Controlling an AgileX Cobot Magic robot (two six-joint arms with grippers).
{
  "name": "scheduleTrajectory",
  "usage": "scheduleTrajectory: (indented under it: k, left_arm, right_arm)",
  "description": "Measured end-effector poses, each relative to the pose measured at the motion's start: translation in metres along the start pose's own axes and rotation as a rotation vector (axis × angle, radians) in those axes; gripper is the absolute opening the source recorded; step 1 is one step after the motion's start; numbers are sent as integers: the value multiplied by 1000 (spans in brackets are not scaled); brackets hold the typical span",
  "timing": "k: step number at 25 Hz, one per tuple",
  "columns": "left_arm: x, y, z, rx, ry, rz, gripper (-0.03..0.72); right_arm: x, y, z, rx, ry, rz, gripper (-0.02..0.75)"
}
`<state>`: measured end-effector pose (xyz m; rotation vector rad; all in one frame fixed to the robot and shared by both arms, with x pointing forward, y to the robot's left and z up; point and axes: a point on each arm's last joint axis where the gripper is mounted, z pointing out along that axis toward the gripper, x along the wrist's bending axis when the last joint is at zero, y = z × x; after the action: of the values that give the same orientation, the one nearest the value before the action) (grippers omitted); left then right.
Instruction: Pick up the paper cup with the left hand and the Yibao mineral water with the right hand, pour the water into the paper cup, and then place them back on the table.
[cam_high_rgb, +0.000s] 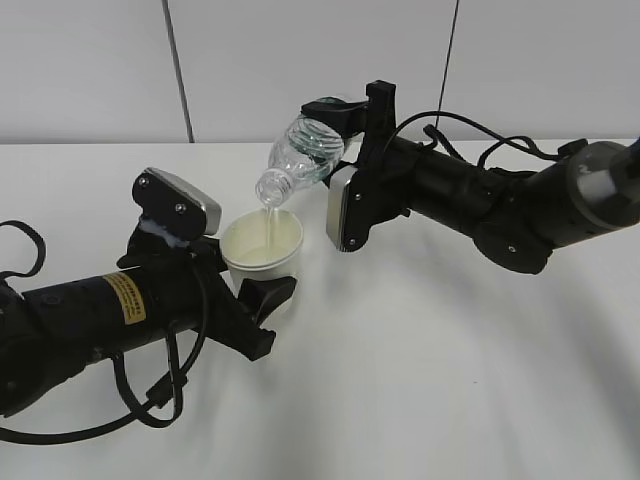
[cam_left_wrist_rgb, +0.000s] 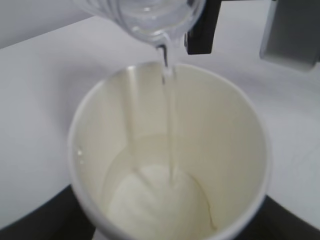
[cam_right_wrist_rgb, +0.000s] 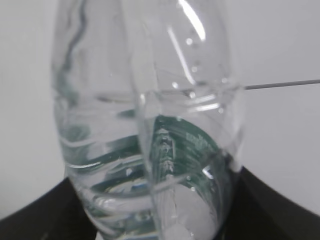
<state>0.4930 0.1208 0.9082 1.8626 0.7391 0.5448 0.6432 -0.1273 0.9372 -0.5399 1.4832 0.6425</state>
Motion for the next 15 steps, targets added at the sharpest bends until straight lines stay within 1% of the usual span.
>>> scheduleTrajectory:
  k: [15]
  left_arm:
    - [0, 0, 0, 0, 0, 0, 442]
  right_arm:
    - [1, 0, 0, 4, 11, -8, 461]
